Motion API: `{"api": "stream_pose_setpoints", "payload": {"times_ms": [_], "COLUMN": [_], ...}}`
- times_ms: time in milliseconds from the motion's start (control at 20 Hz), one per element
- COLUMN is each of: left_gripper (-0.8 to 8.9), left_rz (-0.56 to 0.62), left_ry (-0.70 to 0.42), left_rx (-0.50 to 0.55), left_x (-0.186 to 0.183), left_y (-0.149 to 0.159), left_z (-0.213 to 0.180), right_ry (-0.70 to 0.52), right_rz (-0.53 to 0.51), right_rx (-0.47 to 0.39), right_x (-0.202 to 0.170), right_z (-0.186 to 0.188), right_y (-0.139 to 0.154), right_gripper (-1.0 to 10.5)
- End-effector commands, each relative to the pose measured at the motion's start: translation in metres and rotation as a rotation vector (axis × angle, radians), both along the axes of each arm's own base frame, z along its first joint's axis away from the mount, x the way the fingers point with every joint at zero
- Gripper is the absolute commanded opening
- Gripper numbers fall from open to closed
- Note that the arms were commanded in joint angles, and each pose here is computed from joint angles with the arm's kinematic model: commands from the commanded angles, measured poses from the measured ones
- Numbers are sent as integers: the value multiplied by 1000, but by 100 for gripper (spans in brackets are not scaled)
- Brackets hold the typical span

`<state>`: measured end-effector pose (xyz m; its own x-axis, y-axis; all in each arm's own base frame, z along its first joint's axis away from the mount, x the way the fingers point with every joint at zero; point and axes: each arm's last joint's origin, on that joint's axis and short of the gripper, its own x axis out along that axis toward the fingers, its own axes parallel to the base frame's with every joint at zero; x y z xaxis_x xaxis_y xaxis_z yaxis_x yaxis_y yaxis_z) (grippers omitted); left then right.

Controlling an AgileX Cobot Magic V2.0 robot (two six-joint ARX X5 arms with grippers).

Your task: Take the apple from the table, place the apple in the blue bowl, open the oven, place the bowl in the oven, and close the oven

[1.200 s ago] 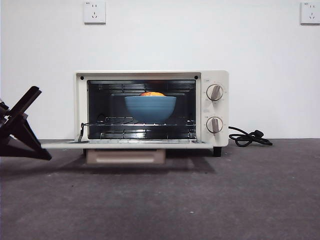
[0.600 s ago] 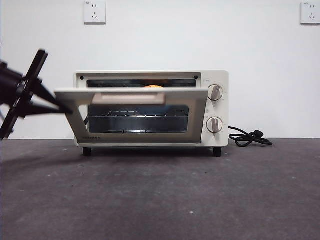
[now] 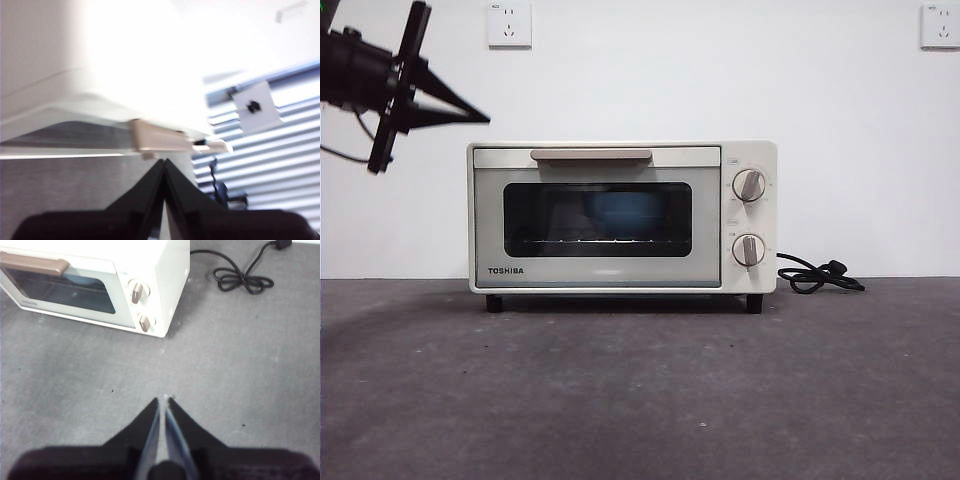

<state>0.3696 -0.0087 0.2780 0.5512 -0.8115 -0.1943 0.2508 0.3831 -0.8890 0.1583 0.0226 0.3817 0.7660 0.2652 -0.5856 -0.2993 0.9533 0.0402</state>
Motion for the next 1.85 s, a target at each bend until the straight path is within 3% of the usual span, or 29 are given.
{"api": "stream_pose_setpoints", "payload": {"times_ms": [50, 250, 400, 500, 700, 800, 1000, 1150, 1500, 1650, 1850], "left_gripper": [-6, -6, -6, -6, -4, -4, -4, -4, -4, -4, -4], "left_rz": [-71, -129, -166, -151, -18, 52, 160, 183, 164, 149, 271], "left_ry": [-51, -124, -201, -245, -274, -301, -371, -430, -396, -537, -795], "left_rx": [-3, 62, 194, 333, 723, 824, 888, 883, 887, 990, 1004], "left_x": [-2, -24, -57, -84, -145, -175, -225, -241, -229, -217, -206], "left_y": [-5, -7, -7, -7, -1, 0, 2, 1, 1, 2, 2], "left_z": [9, 27, 44, 55, 79, 94, 114, 121, 116, 118, 110], "right_ry": [13, 17, 57, 71, 95, 96, 100, 100, 100, 100, 100], "right_rz": [-5, -4, -5, -5, -7, -7, -7, -7, -7, -7, -7], "right_rx": [7, 7, 2, 1, 0, 0, -1, -1, -1, -1, -1], "right_x": [1, 1, -1, 0, 1, 2, 3, 3, 3, 3, 3], "right_z": [-4, -4, -7, -8, -11, -11, -12, -12, -12, -12, -12], "right_y": [0, 0, 0, 0, 0, 0, 0, 0, 0, 0, 0], "right_gripper": [-17, -15, 2, 2, 2, 2, 2, 2, 2, 2, 2]}}
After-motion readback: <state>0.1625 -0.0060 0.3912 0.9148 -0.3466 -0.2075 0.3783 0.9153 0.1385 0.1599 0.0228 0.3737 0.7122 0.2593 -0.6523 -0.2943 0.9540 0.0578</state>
